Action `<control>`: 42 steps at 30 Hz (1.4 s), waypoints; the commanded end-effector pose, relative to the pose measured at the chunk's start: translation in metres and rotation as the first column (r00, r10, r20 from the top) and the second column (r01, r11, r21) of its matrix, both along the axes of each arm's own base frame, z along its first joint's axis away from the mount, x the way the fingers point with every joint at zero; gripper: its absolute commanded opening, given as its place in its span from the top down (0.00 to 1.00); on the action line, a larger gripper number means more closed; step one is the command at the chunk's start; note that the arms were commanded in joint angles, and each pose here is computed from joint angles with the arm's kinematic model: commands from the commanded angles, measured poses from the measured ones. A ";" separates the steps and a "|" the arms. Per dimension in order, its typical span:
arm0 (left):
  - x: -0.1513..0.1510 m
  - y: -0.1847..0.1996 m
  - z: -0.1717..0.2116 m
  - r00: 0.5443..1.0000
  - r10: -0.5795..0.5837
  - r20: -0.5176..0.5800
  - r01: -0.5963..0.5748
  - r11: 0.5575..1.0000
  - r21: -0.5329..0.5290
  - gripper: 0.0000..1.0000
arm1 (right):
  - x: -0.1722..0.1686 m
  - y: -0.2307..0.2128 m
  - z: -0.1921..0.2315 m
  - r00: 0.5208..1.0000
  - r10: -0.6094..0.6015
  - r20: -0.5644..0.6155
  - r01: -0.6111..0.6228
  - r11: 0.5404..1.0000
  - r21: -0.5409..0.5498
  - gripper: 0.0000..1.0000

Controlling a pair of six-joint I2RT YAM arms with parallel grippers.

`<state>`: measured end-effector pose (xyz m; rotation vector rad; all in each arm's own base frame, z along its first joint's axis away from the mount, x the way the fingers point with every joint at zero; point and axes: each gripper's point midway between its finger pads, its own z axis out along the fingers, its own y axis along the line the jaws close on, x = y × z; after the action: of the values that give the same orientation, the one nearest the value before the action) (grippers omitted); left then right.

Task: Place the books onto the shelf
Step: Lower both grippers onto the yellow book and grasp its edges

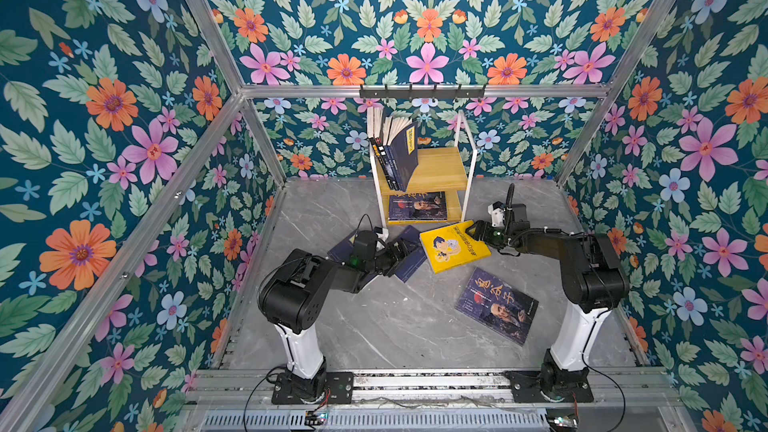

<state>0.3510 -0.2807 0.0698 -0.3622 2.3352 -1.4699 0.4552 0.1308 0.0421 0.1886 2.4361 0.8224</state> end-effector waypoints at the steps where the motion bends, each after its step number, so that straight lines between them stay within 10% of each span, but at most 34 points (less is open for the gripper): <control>1: -0.007 0.000 -0.025 0.996 -0.011 -0.087 0.016 0.998 0.066 0.01 | -0.027 0.003 -0.024 0.990 -0.014 -0.141 0.015 1.000 0.001 0.23; 20: -0.015 -0.013 -0.040 0.989 -0.039 -0.142 0.052 0.994 0.092 0.24 | -0.083 0.030 -0.046 0.975 -0.013 -0.223 0.033 0.996 0.085 0.25; 42: -0.009 -0.021 0.023 0.997 -0.082 -0.009 0.082 0.995 0.055 1.00 | -0.090 0.023 -0.023 0.983 -0.004 -0.181 0.010 0.999 0.033 0.24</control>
<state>0.3399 -0.3008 0.0826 -0.2588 2.4319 -1.4292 0.3962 0.1672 0.0448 0.2205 2.4035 0.9813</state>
